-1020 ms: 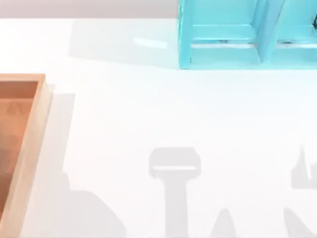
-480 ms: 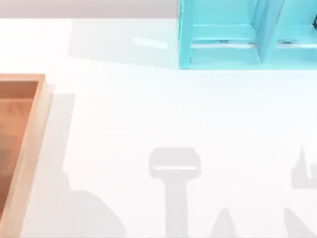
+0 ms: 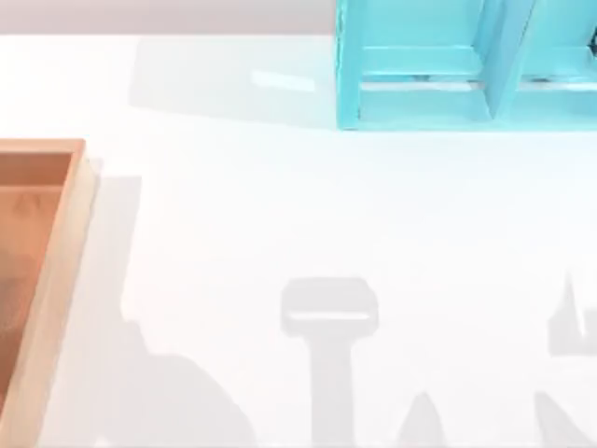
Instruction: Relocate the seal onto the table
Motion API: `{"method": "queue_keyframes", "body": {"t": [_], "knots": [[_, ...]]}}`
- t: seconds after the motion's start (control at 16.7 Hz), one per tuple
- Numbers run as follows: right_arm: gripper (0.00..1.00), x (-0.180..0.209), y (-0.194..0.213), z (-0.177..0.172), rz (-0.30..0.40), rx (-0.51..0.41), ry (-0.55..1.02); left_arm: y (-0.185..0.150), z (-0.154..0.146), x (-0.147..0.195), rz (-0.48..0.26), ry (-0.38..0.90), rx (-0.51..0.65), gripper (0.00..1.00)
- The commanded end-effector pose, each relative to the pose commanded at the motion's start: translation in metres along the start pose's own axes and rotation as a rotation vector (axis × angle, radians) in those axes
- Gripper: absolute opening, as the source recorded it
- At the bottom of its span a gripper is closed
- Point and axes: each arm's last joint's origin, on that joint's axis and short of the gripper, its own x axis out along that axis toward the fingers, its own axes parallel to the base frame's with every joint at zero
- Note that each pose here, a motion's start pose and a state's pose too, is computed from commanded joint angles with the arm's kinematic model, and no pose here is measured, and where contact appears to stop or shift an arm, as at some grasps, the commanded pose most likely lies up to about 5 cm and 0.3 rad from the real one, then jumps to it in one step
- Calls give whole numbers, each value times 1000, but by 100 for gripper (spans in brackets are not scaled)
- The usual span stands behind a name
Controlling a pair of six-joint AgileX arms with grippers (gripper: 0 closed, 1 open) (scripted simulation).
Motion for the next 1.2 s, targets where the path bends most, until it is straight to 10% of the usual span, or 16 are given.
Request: {"method": "queue_keyframes", "body": {"t": [0.72, 1.2], "knots": [[100, 0, 0, 0, 0, 0, 0, -143, -2, -116, -2, 27, 38, 0], [100, 0, 0, 0, 0, 0, 0, -155, -9, -127, 3, 16, 36, 0]]}}
